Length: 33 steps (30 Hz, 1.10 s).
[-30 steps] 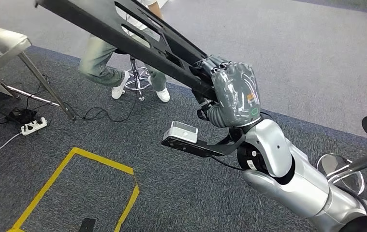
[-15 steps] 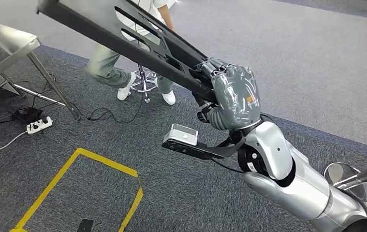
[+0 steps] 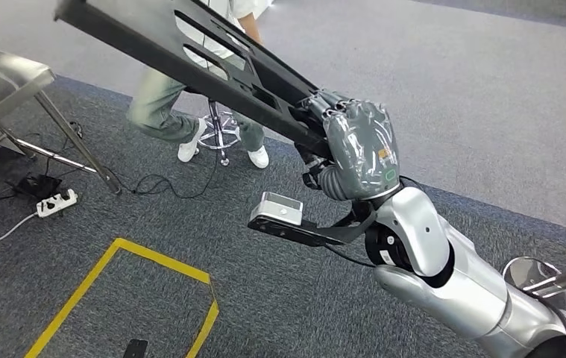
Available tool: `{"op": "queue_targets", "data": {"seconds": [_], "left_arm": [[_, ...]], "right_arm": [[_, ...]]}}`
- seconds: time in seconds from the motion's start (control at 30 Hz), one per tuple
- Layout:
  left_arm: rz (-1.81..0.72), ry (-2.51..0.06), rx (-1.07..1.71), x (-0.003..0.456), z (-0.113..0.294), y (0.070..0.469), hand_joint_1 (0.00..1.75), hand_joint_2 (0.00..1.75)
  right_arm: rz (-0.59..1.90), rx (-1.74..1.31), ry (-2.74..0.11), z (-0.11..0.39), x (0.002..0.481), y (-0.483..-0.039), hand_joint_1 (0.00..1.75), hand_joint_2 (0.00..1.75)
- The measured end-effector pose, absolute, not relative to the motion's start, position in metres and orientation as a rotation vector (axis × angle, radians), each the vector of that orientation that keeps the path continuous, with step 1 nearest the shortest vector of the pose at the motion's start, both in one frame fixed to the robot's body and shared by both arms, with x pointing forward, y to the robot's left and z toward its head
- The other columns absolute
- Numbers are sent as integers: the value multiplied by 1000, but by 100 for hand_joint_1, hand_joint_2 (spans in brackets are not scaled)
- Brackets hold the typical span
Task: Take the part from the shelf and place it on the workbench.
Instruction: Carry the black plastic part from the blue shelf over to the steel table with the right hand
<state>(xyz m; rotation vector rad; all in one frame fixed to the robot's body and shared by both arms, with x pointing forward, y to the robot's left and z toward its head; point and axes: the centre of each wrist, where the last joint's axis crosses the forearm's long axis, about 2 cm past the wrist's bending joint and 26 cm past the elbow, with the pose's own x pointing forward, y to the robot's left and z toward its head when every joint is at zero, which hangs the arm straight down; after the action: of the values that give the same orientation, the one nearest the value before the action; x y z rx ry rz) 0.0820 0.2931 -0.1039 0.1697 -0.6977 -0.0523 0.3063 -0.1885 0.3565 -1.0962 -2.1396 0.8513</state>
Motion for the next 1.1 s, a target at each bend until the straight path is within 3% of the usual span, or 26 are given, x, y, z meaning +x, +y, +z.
{"op": "queue_targets", "data": {"seconds": [1.1], "left_arm": [[-60,-689,227,86,-103,293,0,175]], "right_arm": [[868,-1078,-2121,353,307,-189,175,175]]}}
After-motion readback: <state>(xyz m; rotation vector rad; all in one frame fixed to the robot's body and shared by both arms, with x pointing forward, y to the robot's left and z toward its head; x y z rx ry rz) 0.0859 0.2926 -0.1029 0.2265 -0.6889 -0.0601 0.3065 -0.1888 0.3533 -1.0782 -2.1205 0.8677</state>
